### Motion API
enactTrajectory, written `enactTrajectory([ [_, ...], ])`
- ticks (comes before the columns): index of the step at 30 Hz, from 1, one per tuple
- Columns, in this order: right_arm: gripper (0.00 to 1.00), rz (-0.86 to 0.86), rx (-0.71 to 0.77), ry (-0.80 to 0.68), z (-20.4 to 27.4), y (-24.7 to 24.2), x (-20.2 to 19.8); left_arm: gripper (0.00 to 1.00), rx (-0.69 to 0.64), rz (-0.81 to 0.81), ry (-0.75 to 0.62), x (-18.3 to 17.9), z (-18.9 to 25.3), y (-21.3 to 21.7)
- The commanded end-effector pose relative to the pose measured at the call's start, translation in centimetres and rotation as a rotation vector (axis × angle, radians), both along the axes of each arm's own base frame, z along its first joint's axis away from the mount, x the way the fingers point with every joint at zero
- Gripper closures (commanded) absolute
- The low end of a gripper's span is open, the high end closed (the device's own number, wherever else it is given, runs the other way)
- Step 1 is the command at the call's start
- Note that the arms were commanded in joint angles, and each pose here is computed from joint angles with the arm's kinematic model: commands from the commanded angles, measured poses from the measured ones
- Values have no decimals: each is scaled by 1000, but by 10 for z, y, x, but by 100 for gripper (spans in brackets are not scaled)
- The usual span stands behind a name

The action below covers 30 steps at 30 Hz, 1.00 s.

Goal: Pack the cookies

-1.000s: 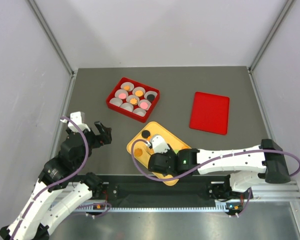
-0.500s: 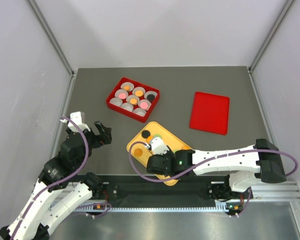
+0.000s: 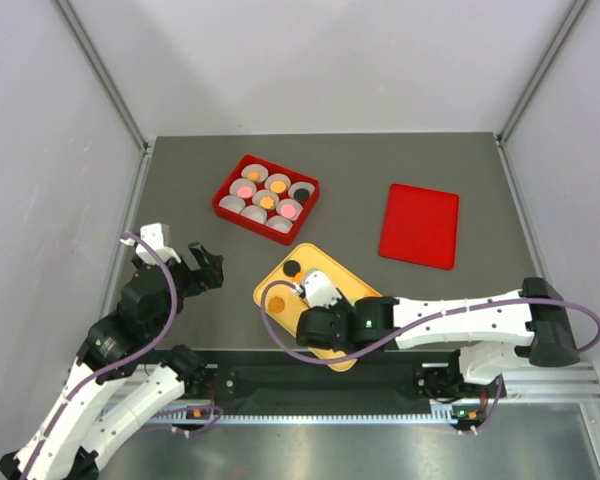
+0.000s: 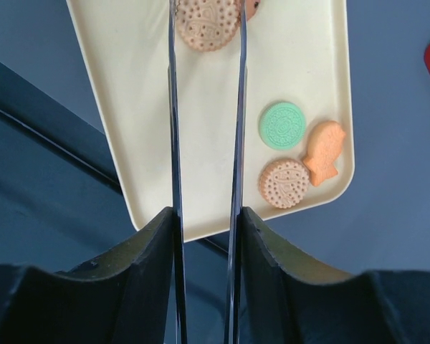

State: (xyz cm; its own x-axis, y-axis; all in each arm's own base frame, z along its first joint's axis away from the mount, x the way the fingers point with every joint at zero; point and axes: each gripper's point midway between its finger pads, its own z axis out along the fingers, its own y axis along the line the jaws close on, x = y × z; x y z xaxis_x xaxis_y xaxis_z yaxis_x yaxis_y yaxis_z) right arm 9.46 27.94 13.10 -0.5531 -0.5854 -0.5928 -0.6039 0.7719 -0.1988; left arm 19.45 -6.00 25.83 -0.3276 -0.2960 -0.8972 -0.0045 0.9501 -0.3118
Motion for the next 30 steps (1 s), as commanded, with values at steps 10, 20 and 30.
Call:
enactTrajectory([
  [10,61,-15,153,-51,49,-1,14,3,-5,11,-11,2,2,0],
  [20,60,1,361,-70,111,10,62,3,-1,12,-6,3,1,0],
  [30,60,-9,473,-192,165,58,182,3,7,17,4,4,0,0],
])
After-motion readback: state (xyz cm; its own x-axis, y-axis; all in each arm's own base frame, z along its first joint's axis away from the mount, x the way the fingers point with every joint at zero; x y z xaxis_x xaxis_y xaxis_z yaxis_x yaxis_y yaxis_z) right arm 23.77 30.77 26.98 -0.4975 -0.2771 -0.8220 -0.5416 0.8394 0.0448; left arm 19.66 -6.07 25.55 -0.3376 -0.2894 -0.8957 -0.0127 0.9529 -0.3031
